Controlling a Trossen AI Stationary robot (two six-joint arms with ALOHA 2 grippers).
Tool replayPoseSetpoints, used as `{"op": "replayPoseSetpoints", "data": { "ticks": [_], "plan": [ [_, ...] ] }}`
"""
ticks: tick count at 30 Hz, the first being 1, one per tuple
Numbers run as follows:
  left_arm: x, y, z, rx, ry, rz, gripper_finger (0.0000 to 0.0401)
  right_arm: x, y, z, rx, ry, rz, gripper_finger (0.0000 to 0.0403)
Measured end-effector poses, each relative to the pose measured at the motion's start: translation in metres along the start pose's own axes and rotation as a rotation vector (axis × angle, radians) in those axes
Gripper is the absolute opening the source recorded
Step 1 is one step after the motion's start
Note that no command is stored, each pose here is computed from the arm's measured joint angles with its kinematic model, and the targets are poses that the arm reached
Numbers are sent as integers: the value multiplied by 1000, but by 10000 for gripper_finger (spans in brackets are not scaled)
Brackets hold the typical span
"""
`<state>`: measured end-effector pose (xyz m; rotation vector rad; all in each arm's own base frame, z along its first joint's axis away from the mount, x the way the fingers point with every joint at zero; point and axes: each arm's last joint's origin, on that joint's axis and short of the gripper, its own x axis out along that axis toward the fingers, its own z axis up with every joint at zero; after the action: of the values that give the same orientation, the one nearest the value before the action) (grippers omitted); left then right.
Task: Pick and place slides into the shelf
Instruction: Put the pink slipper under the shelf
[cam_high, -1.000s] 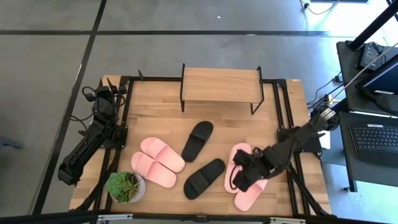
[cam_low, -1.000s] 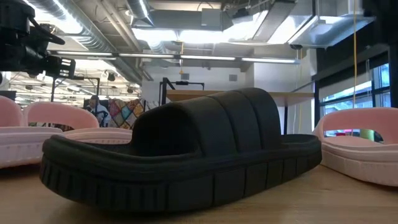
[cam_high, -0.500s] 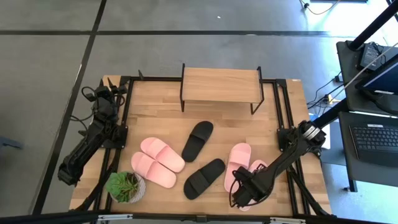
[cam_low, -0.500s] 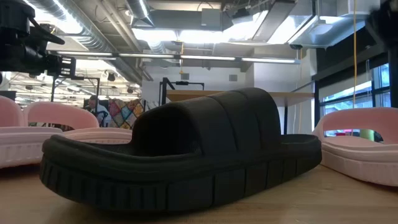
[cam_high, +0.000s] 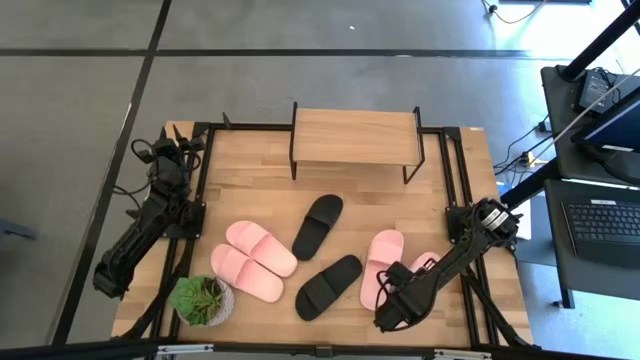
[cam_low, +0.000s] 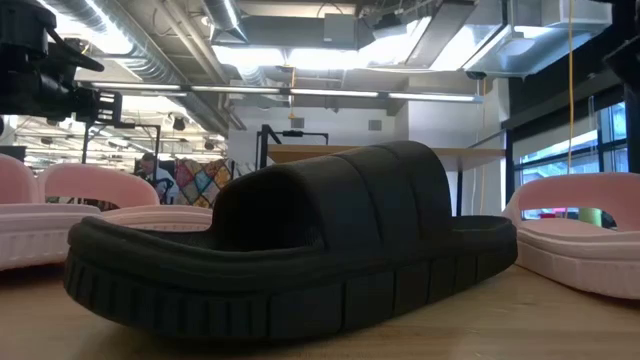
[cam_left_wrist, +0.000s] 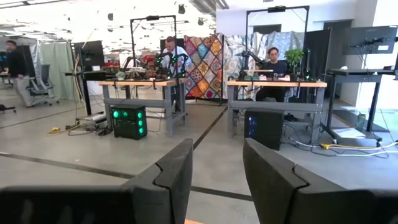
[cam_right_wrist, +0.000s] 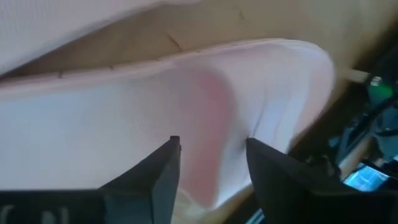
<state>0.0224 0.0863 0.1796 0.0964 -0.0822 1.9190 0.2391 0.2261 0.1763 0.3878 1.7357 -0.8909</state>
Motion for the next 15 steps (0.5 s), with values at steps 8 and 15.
{"op": "replayPoseSetpoints", "data": {
  "ticks": [8,15],
  "plan": [
    [0,0,0,0,0,0,134,-1,0,0,-8,1,-3,162],
    [0,0,0,-29,1,0,134,-1,-5,0,-1,4,-56,162]
  ]
}}
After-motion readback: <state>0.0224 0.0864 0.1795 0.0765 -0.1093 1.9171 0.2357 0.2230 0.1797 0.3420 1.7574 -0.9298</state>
